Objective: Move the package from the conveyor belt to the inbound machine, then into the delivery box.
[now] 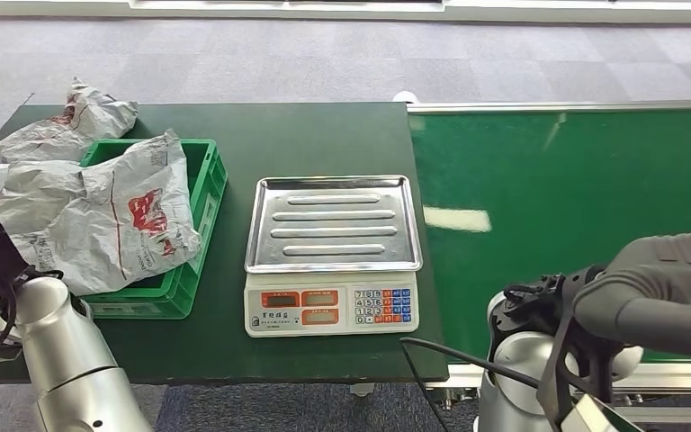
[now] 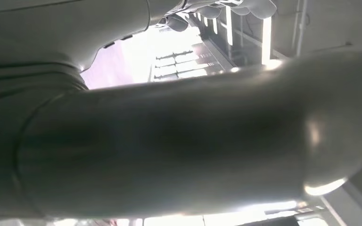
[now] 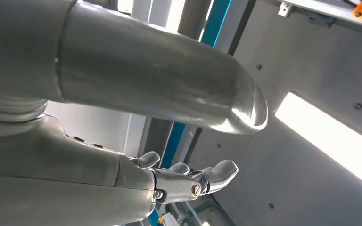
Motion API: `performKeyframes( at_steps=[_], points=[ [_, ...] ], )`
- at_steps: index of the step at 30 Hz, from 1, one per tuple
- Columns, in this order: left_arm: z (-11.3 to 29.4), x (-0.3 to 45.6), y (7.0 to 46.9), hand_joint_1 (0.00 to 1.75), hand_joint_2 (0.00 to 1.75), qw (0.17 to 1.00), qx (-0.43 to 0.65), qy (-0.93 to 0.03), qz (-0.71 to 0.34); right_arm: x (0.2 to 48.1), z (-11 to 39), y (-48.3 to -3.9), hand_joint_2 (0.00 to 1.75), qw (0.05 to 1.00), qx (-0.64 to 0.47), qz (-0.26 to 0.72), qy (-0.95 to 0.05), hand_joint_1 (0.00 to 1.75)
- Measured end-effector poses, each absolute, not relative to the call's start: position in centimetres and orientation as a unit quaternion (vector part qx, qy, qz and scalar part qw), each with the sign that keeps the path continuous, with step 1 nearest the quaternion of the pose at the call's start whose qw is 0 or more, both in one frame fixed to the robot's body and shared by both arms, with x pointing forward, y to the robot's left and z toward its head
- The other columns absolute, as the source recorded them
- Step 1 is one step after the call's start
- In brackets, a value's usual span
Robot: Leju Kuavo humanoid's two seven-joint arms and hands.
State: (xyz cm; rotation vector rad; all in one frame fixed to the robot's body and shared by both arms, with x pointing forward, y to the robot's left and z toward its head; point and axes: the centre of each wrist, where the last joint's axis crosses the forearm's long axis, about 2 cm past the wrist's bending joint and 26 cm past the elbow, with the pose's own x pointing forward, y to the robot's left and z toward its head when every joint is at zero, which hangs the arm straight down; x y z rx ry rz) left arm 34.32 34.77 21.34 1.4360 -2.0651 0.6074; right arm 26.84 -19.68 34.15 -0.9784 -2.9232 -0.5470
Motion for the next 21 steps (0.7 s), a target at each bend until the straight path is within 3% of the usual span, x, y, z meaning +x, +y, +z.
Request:
performKeyframes(
  at_steps=[17, 21],
  points=[
    [24.7, 32.9, 30.2, 0.0, 0.0, 0.213, 0.453, -0.829, 0.249, 27.0, 34.0, -19.8, 0.0, 0.008, -0.319, -0.171, -0.932, 0.0],
    [24.7, 32.7, 28.8, 0.0, 1.75, 0.222, 0.407, -0.846, 0.264, 27.0, 33.9, -19.8, 0.0, 0.017, -0.313, -0.177, -0.933, 0.0]
  ],
)
